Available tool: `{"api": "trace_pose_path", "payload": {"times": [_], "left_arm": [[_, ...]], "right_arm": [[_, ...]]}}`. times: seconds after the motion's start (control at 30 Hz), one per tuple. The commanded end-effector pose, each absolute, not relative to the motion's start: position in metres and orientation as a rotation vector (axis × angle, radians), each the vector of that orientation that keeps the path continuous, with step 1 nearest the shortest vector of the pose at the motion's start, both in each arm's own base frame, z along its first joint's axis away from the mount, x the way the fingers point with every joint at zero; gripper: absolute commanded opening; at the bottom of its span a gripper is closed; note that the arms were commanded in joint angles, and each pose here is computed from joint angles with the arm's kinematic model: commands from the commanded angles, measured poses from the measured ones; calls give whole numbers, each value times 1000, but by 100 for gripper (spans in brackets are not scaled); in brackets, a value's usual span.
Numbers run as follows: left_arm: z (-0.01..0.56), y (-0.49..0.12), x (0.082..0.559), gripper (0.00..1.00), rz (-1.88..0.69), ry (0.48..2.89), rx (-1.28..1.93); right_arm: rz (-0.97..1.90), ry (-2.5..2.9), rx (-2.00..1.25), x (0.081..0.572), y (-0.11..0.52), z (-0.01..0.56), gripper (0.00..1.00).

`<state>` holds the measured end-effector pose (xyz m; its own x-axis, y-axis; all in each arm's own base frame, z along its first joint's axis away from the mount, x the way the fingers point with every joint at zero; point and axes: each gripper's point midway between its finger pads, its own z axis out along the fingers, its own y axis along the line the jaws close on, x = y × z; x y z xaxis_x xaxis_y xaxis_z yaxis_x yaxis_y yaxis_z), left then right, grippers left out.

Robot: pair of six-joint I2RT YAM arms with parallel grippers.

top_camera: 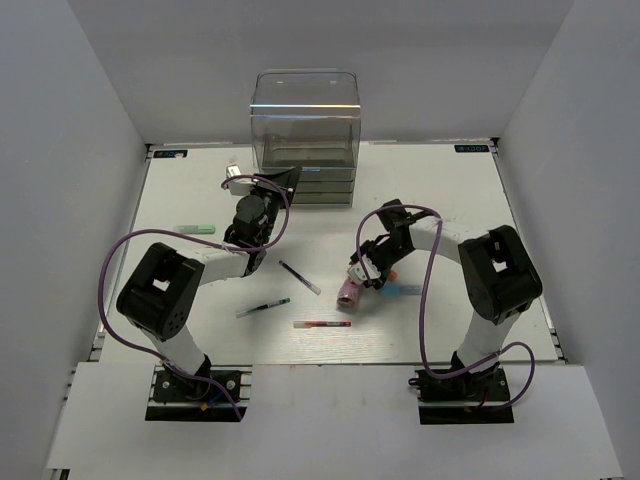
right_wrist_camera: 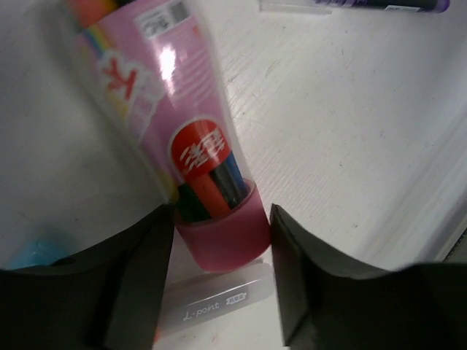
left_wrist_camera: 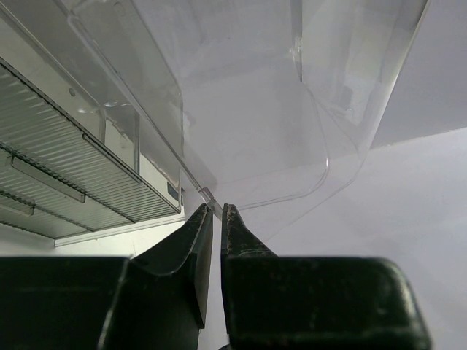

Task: Sort the stationery into containers
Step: Pick up the stationery from the center of the board, then place the stationery in the storage box.

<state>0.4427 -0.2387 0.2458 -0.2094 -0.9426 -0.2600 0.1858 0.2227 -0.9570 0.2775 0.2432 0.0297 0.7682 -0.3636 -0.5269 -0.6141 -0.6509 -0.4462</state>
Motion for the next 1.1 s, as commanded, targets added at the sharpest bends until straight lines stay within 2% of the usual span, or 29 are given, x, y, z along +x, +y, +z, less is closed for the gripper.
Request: {"api": "trace_pose_path", "payload": {"times": [0.0, 0.07, 0.1, 0.2, 0.43, 0.6, 1.07], "left_arm": [[274, -236, 433, 0, -1309, 1298, -756], [270, -235, 432, 0, -1303, 1307, -759], [270, -235, 432, 0, -1303, 1307, -759], [270, -235, 432, 0, -1303, 1307, -759], [272, -235, 432, 0, -1309, 1298, -756], [277, -234, 431, 0, -1314, 1289, -753], [283, -235, 431, 0, -1324, 1271, -747]], "right_arm": [[384, 190, -2435, 276, 251, 30, 51], [400, 227, -2429, 275, 251, 31, 42], [393, 234, -2423, 278, 252, 34, 34], [410, 290, -2393, 279, 254, 42, 23], [435, 493, -2295, 282, 256, 65, 7], [379, 627, -2181, 300, 263, 88, 0], [244, 969, -1844, 357, 271, 137, 0]]}}
